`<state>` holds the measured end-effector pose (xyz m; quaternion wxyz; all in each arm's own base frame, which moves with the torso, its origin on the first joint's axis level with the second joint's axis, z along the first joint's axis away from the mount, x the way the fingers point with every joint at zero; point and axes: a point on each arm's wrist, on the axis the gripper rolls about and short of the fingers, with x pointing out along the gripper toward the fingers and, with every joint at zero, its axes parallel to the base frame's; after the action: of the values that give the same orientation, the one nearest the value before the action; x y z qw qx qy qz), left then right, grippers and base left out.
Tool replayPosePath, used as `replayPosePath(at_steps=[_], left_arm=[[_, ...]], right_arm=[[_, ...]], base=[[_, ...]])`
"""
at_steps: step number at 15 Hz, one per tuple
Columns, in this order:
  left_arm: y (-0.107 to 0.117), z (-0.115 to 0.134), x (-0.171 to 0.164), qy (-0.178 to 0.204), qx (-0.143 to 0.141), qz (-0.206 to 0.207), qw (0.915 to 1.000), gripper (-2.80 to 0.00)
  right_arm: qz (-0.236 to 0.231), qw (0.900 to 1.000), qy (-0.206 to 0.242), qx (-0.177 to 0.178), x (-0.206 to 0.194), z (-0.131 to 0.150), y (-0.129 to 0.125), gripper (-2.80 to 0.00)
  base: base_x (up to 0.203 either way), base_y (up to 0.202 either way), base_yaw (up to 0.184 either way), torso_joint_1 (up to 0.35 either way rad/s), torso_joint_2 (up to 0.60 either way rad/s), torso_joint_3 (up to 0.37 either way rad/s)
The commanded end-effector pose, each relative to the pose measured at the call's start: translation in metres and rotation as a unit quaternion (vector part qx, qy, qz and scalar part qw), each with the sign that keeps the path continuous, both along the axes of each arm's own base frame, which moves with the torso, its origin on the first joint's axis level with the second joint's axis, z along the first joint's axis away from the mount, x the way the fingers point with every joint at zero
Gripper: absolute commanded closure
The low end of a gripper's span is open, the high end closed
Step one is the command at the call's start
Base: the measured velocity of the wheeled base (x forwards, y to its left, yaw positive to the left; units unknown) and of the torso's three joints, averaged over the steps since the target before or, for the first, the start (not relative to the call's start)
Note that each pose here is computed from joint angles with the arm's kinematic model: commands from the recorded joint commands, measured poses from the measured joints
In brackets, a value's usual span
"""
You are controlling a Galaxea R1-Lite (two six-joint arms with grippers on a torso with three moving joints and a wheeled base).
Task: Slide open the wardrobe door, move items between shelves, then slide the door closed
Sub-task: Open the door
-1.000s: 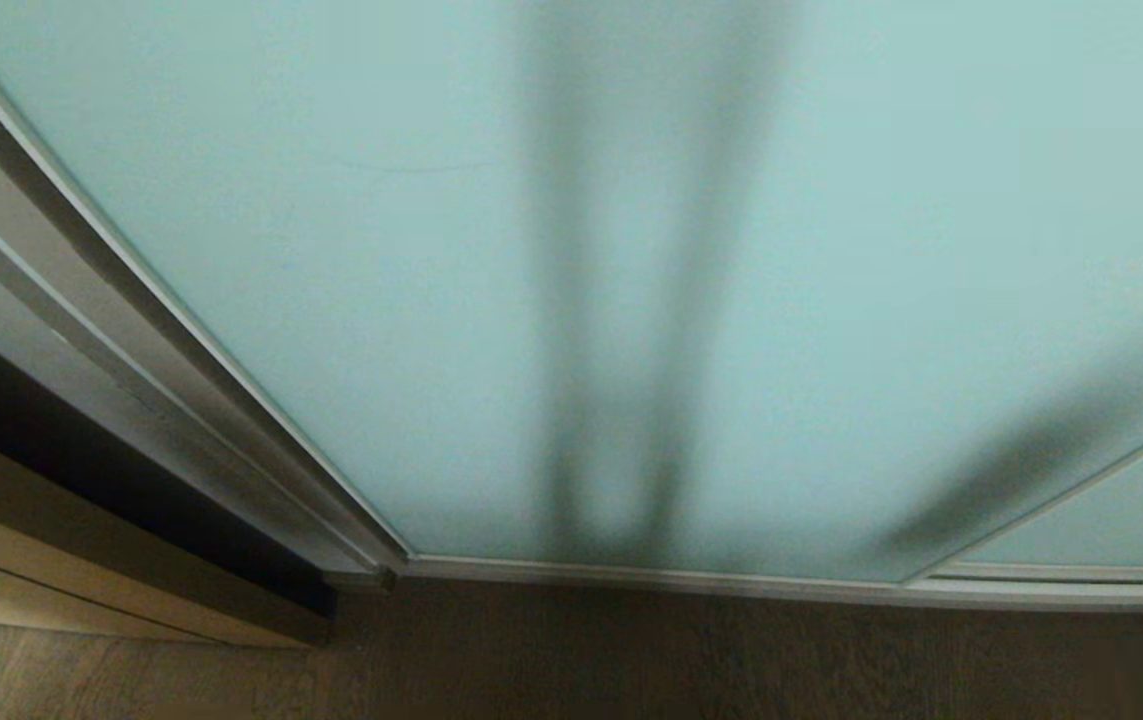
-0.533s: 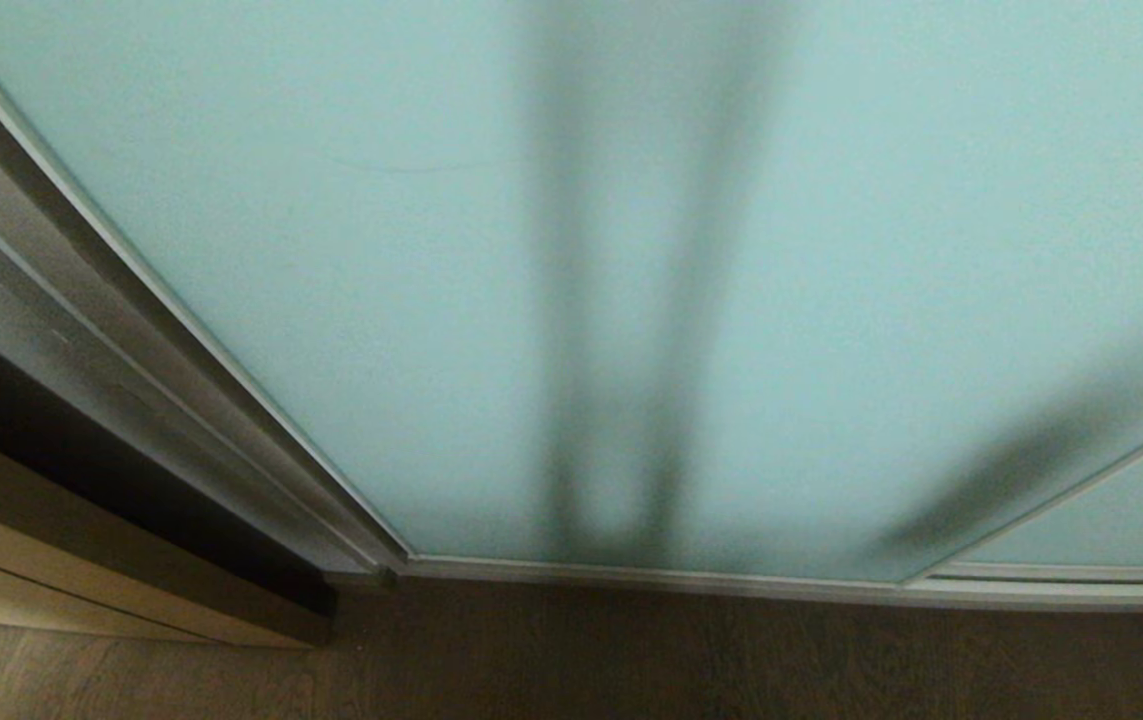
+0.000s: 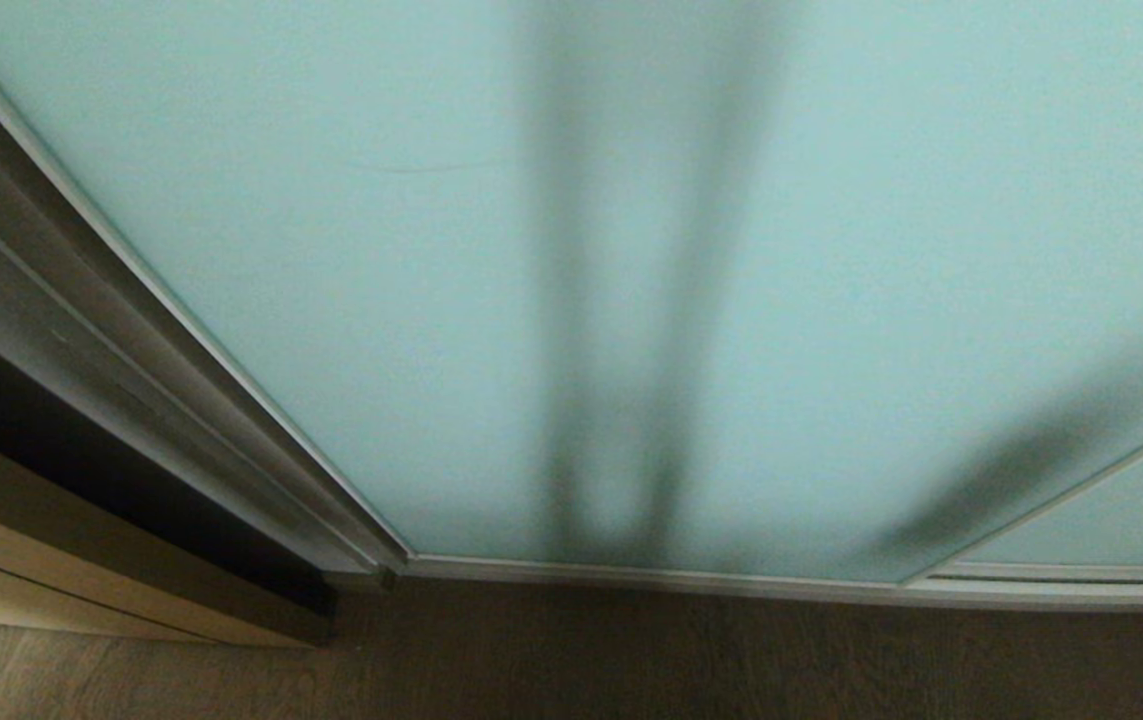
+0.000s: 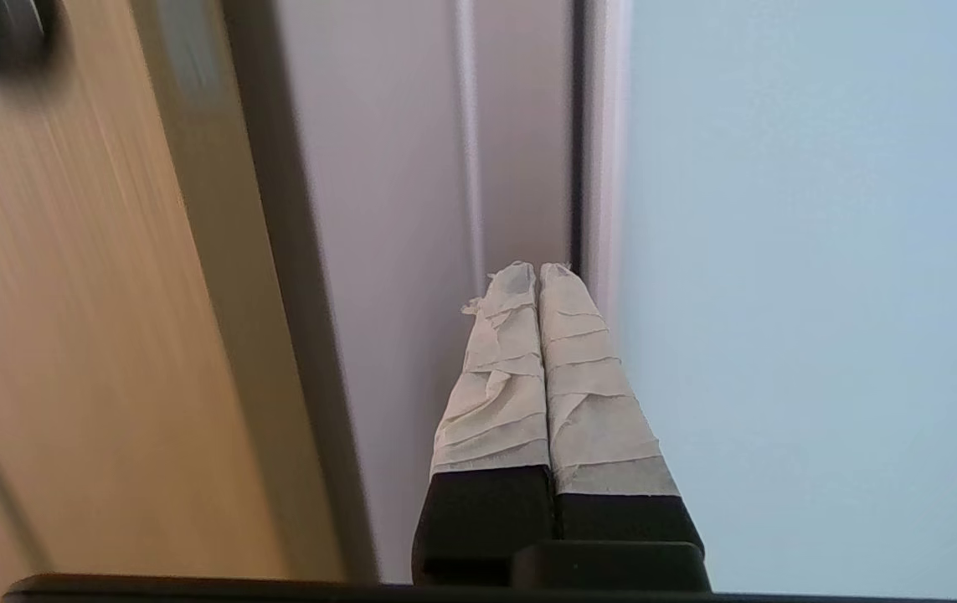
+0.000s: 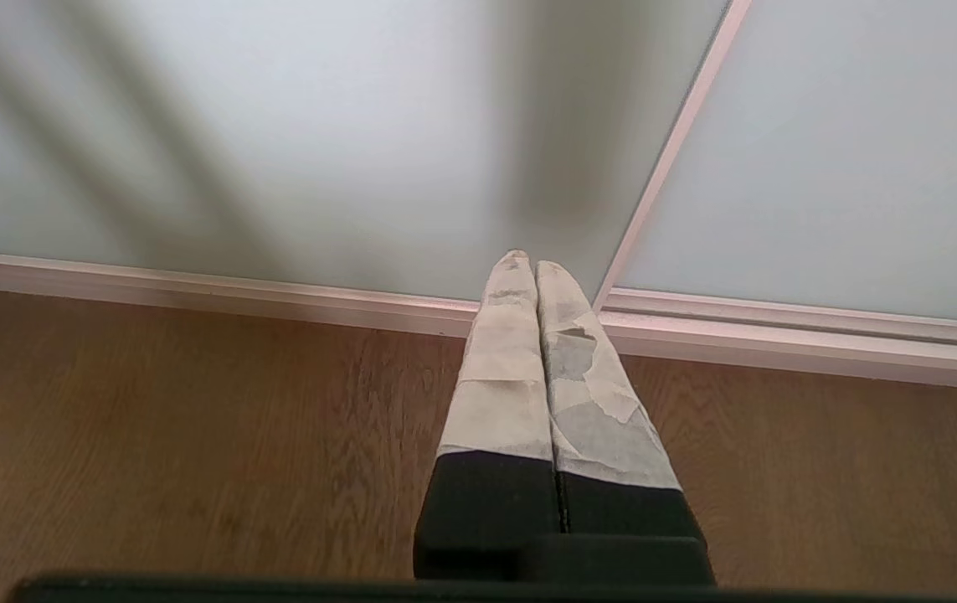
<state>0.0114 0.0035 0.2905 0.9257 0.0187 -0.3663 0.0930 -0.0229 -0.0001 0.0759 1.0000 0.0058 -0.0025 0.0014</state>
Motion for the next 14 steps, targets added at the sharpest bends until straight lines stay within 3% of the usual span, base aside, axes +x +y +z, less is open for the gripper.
replayPosePath(at_steps=[1, 3, 9, 14], left_arm=[[0.001, 0.014, 0.032, 0.000, -0.007, 0.004, 1.0000, 0.00], [0.001, 0.018, 0.043, -0.009, -0.008, 0.005, 0.9999, 0.00], [0.000, 0.022, 0.092, 0.027, -0.024, -0.012, 0.9993, 0.00], [-0.004, 0.036, 0.124, 0.033, -0.025, -0.032, 0.9986, 0.00]], right_arm=[[0.000, 1.000, -0.001, 0.000, 0.000, 0.000, 0.000, 0.00], [0.000, 1.000, -0.001, 0.000, 0.000, 0.000, 0.000, 0.00], [0.000, 1.000, -0.001, 0.000, 0.000, 0.000, 0.000, 0.00], [0.000, 1.000, -0.001, 0.000, 0.000, 0.000, 0.000, 0.00]], base=[[0.000, 0.000, 0.000, 0.000, 0.00, 0.000], [0.000, 0.000, 0.000, 0.000, 0.00, 0.000], [0.000, 0.000, 0.000, 0.000, 0.00, 0.000], [0.000, 0.000, 0.000, 0.000, 0.00, 0.000]])
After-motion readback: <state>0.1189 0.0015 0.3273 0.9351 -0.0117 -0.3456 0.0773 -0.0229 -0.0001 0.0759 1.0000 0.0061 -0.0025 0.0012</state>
